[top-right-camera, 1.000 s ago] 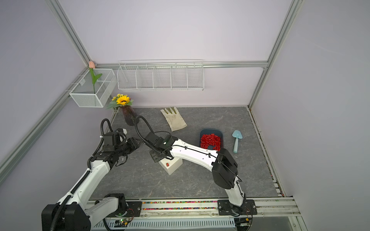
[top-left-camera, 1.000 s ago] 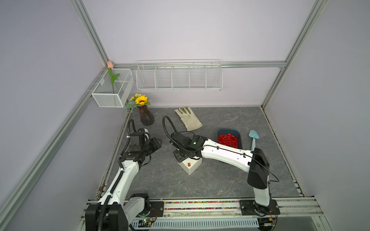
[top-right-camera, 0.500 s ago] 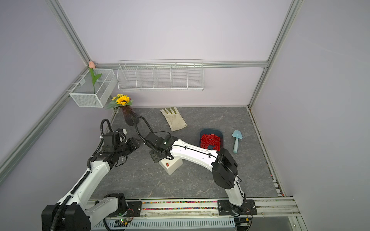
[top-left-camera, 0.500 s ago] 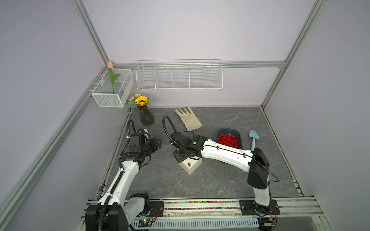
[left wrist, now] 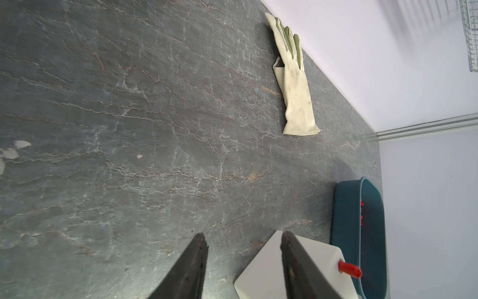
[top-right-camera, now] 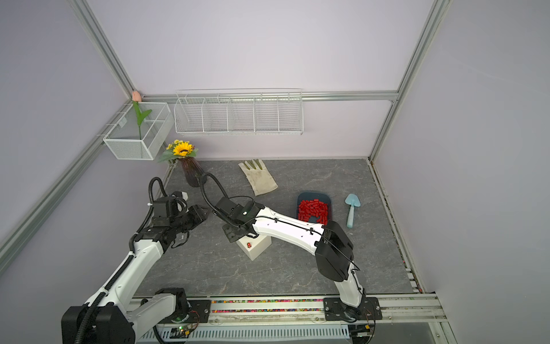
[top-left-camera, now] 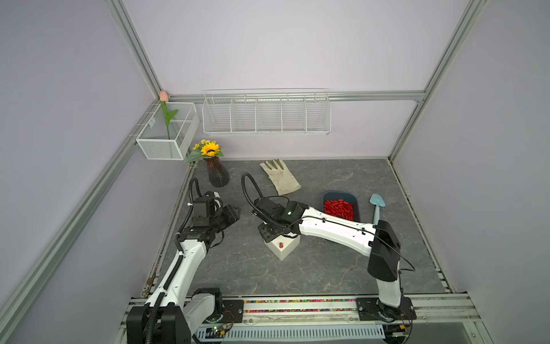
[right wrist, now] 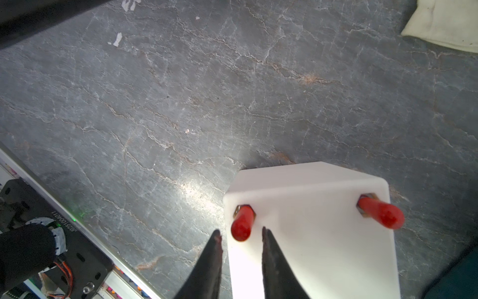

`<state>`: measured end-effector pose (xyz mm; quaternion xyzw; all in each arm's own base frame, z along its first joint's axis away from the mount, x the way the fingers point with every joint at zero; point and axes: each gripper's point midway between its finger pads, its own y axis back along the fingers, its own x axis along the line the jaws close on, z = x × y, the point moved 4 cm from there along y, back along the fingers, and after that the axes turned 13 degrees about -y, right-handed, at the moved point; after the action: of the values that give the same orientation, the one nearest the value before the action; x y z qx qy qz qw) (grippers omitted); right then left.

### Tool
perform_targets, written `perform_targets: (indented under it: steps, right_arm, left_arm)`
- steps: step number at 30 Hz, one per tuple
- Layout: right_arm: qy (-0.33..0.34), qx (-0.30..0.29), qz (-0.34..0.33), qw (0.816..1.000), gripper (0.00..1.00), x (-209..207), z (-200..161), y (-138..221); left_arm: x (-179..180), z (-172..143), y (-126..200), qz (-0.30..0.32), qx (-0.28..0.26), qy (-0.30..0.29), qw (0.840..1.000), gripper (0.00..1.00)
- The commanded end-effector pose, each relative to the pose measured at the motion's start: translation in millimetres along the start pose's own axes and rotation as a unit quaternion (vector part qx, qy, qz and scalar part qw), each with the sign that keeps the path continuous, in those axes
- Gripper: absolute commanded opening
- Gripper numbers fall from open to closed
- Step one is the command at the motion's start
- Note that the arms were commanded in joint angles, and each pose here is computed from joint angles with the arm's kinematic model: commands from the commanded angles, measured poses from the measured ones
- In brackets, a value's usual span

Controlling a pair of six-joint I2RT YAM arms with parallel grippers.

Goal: Cover the protruding screws with screw protection sleeves
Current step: Attach the screw protection sleeve to the screw.

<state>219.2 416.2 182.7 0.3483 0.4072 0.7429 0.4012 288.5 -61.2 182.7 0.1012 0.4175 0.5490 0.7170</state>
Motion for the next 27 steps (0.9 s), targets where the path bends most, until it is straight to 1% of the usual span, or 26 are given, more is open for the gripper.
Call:
perform_targets:
  steps: [1,11,13,19,27]
  right_arm:
    - [-0.002,-0.017,0.005,1.0,0.31,3.1,5.4,20.7]
    - [-0.002,-0.021,0.007,1.0,0.29,1.8,9.8,25.6]
    - [-0.003,-0.02,0.006,1.0,0.28,1.0,10.2,24.8]
    - [-0.008,-0.016,0.006,1.0,0.18,-2.0,11.7,21.1]
    - [-0.008,-0.007,0.01,1.0,0.16,-2.6,10.9,16.7]
  left_arm:
    - [1.2,-2.0,2.0,-0.002,-0.001,0.001,1.0,0.49]
    - [1.3,-1.3,2.0,-0.003,-0.003,0.002,1.0,0.49]
    - [1.4,-1.6,1.7,-0.003,-0.002,0.002,1.0,0.49]
    - [2.2,-2.0,1.6,-0.002,-0.001,0.002,1.0,0.49]
    - [2.1,-0.6,1.6,-0.002,-0.003,0.003,1.0,0.49]
